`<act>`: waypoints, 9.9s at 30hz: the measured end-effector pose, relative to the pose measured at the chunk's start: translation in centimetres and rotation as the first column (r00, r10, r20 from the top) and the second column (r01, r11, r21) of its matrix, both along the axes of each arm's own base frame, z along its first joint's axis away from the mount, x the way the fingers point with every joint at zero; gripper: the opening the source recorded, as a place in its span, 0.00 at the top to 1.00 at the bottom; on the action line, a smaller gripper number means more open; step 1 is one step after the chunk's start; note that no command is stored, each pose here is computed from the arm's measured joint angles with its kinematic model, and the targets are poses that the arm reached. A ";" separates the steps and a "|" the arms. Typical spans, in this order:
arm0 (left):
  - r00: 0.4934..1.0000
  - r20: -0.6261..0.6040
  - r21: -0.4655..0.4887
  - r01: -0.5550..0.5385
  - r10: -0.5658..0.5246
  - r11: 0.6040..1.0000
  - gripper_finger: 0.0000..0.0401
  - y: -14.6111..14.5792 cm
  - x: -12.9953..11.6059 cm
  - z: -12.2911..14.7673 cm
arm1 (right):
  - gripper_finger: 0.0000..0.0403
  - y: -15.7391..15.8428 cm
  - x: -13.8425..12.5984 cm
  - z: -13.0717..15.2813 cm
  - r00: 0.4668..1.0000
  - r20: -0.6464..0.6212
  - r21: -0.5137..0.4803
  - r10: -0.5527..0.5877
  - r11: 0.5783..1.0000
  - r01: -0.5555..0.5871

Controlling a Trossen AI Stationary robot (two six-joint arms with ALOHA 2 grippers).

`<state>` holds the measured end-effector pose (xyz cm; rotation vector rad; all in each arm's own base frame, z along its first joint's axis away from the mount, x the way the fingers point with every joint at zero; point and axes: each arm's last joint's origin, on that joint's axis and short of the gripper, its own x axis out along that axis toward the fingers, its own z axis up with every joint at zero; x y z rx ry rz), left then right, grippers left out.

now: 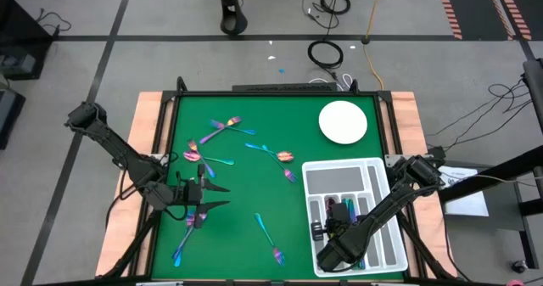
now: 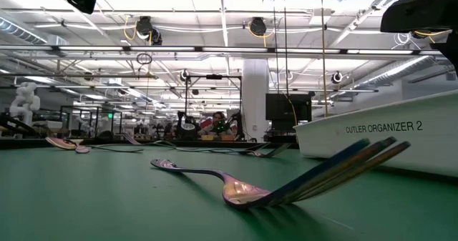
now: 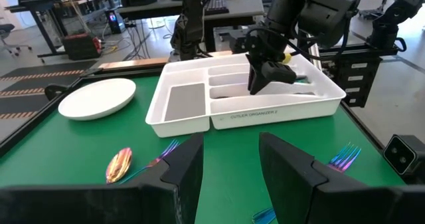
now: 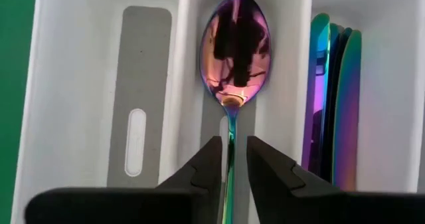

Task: Sort silverware
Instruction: Put the top right spoon into the utensil organizer

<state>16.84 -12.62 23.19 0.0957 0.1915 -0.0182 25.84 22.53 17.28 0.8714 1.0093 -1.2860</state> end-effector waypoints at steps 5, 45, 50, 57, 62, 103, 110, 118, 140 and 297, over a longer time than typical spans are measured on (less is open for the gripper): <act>1.000 0.000 0.000 0.000 0.000 1.000 0.63 0.0 0.0 0.0 | 0.80 0.0 0.2 0.4 1.000 -0.005 0.007 0.028 1.000 -0.028; 0.997 -0.014 0.041 -0.069 0.070 0.997 0.63 0.3 -0.1 -0.3 | 0.78 -10.6 12.7 9.7 0.471 -0.056 -0.109 0.881 0.463 -0.880; 0.996 -0.036 0.021 -0.077 0.078 0.997 0.63 0.3 -0.1 -0.6 | 0.78 -14.4 15.0 10.1 0.368 0.017 -0.150 0.930 0.367 -0.918; 0.993 -0.091 -0.020 -0.081 0.079 0.997 0.63 0.4 -0.3 -1.2 | 0.78 -20.0 17.0 10.0 0.288 0.061 -0.241 0.956 0.294 -0.925; 0.993 -0.093 -0.017 -0.080 0.078 0.997 0.63 0.4 -0.3 -1.2 | 0.78 -23.8 17.3 8.3 0.290 0.067 -0.266 0.955 0.297 -0.917; 0.981 -0.162 0.048 -0.098 0.104 0.994 0.63 3.1 1.3 -1.5 | 0.84 -31.2 16.2 -3.6 0.340 0.058 -0.219 0.939 0.344 -0.913; 0.981 -0.163 0.048 -0.098 0.104 0.994 0.63 3.1 1.3 -1.6 | 0.84 -31.2 16.2 -4.2 0.356 0.064 -0.191 0.932 0.362 -0.913; 0.981 -0.166 0.050 -0.098 0.105 0.994 0.63 3.1 1.3 -1.6 | 0.97 -31.1 16.1 -4.3 0.394 0.086 -0.181 0.915 0.403 -0.897; 0.980 -0.166 0.050 -0.099 0.106 0.994 0.63 3.1 1.3 -1.6 | 1.00 -29.9 16.1 0.4 0.444 0.114 -0.304 0.889 0.457 -0.836; 0.945 -0.176 -0.359 -0.322 0.275 0.876 0.63 1.0 4.8 -5.8 | 0.95 -8.6 -0.9 1.0 -0.990 -0.069 -0.143 0.126 -0.983 -0.115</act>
